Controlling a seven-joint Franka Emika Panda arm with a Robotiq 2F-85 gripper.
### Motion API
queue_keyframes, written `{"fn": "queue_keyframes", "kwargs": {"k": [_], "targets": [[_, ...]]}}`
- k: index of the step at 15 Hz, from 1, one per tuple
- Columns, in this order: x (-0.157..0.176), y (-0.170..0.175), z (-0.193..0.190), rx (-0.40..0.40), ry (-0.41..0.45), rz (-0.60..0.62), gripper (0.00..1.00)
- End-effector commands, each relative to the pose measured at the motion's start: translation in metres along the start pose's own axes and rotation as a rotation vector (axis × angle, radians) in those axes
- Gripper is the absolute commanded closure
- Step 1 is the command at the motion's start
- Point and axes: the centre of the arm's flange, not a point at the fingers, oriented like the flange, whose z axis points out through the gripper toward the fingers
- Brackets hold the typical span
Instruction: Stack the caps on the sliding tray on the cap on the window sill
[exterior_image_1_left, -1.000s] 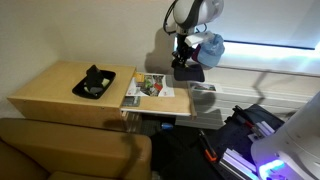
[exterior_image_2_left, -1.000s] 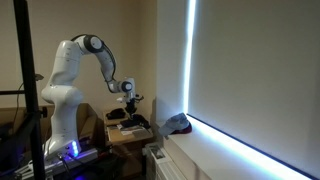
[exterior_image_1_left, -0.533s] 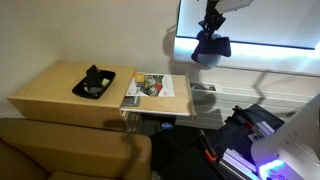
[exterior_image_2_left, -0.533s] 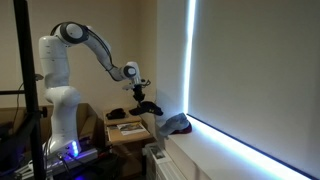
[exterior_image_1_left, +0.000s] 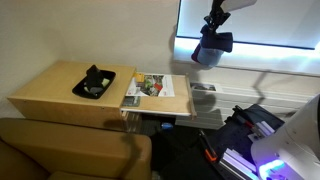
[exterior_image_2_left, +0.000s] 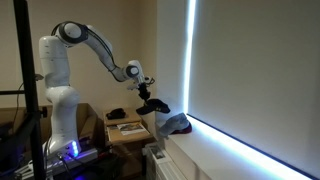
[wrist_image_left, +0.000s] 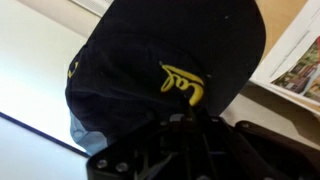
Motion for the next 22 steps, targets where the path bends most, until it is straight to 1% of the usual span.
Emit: {"fn": "queue_keyframes", "kwargs": {"k": [1, 3, 4, 5, 7, 9, 10, 14, 18, 20, 21, 22], "targets": [[0.046, 0.043, 0.043, -0.128, 0.157, 0.028, 0.99], [0.070, 0.070, 0.064, -0.194, 0.209, 0.035, 0.99], [0.080, 0.081, 0.076, -0.223, 0.219, 0.033, 0.99], [0.089, 0.088, 0.086, -0.245, 0.213, 0.032, 0.99], [0.100, 0.090, 0.106, -0.246, 0.179, 0.025, 0.99], [0.104, 0.082, 0.123, -0.198, 0.154, 0.016, 0.99], [0.108, 0.080, 0.131, -0.189, 0.143, 0.023, 0.99], [0.108, 0.075, 0.159, -0.108, 0.068, 0.076, 0.99], [0.102, 0.074, 0.172, -0.032, -0.024, 0.126, 0.99], [0.100, 0.074, 0.177, -0.021, -0.066, 0.166, 0.99], [0.100, 0.076, 0.179, -0.018, -0.082, 0.196, 0.70], [0.100, 0.076, 0.179, -0.022, -0.088, 0.225, 0.69]]}}
